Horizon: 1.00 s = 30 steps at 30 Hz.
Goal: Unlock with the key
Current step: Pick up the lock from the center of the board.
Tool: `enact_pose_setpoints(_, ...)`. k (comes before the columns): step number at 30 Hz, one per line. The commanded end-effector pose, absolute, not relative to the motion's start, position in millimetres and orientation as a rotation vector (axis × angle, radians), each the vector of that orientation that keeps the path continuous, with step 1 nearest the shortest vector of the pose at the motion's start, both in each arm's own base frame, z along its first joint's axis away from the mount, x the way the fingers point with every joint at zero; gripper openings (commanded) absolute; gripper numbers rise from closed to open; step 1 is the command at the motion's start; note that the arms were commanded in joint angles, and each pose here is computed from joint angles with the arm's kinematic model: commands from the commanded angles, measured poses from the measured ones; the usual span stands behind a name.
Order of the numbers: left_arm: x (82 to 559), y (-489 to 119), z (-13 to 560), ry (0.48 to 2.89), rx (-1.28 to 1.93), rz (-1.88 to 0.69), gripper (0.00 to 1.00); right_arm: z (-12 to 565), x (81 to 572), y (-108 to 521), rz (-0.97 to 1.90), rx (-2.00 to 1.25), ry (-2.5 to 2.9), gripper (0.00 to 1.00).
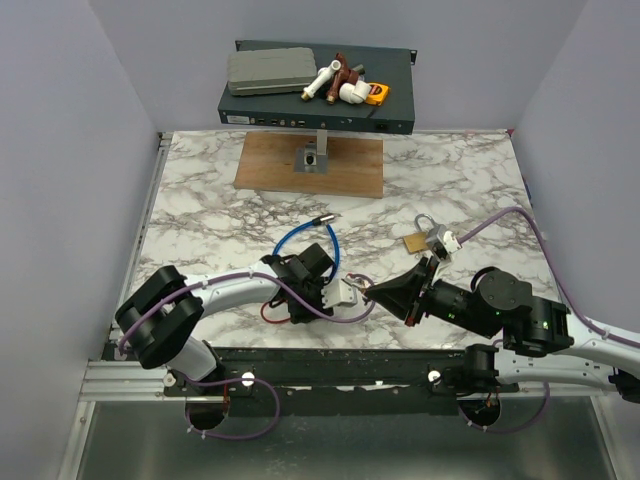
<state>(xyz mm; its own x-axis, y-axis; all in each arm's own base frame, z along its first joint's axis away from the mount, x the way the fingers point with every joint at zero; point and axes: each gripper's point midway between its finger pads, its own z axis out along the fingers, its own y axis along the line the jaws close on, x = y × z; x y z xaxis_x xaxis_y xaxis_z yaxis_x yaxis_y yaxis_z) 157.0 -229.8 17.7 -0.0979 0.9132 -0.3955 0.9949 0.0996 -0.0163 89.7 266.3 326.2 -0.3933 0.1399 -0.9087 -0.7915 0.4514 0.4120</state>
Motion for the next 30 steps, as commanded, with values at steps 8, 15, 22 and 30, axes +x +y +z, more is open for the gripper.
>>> enact_pose_setpoints(8, 137, -226, 16, 2.083, 1.960, -0.494, 0.52, 337, 91, 262, 1.137, -0.556, 1.641, 0.01)
enact_pose_setpoints(15, 145, -224, 4, 2.083, 1.987, -0.390, 0.56, 341, 91, 258, 1.137, -0.548, 1.630, 0.01)
enact_pose_setpoints(22, 151, -210, -13, 2.025, 2.049, -0.206, 0.00, 357, 95, 254, 1.113, -0.540, 1.603, 0.01)
enact_pose_setpoints(30, 134, -205, 70, 1.846, 2.079, -0.338, 0.00, 372, 99, 250, 1.081, -0.541, 1.580, 0.01)
